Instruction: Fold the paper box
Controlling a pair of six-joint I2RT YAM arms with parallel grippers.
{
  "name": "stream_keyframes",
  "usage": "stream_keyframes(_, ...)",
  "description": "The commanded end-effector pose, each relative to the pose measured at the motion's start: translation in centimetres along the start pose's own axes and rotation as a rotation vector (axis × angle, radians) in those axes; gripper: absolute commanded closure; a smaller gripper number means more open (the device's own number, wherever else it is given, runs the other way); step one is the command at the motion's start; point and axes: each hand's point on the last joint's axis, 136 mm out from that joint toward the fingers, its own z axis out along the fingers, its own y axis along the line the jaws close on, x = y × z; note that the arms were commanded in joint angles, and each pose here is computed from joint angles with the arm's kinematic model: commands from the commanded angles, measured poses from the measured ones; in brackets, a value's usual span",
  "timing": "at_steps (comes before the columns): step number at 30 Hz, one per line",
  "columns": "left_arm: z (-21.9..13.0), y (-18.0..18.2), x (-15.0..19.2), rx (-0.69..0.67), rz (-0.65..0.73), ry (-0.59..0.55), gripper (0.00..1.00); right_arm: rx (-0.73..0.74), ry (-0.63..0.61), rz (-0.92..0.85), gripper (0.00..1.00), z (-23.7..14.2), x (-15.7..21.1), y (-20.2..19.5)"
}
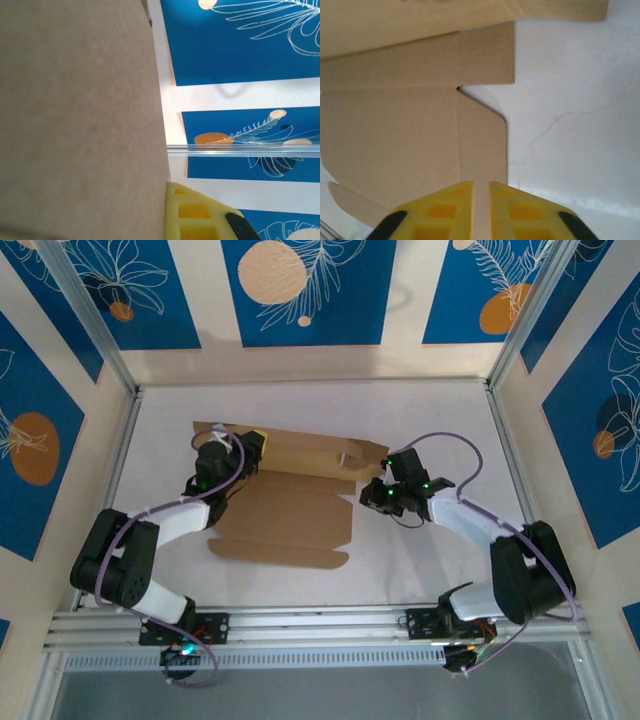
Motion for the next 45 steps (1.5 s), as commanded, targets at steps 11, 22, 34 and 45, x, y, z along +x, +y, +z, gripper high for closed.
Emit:
stream_keyframes(11,0.0,-1.4,-0.1,0.146,-0.243,-0.022,1.0,-0.177,-0.09,0.124,0.42,2.9,-4.1,-1.4)
stream_keyframes(22,0.5,0.3,0.7,0.13,-0.278,0.005,1.0,-0.201,-0.198,0.089,0.42,3.0,-8.2,-1.3)
stream_keyframes(34,0.9,-0.1,1.1,0.156,-0.309,0.021,1.0,-0.206,-0.177,0.081,0.57,4.5,-8.2,-0.5)
stream_keyframes(45,1.7,0.4,3.4,0.127,-0.272,0.061,1.0,-0.219,-0.175,0.042,0.81,5.0,-8.0,0.9)
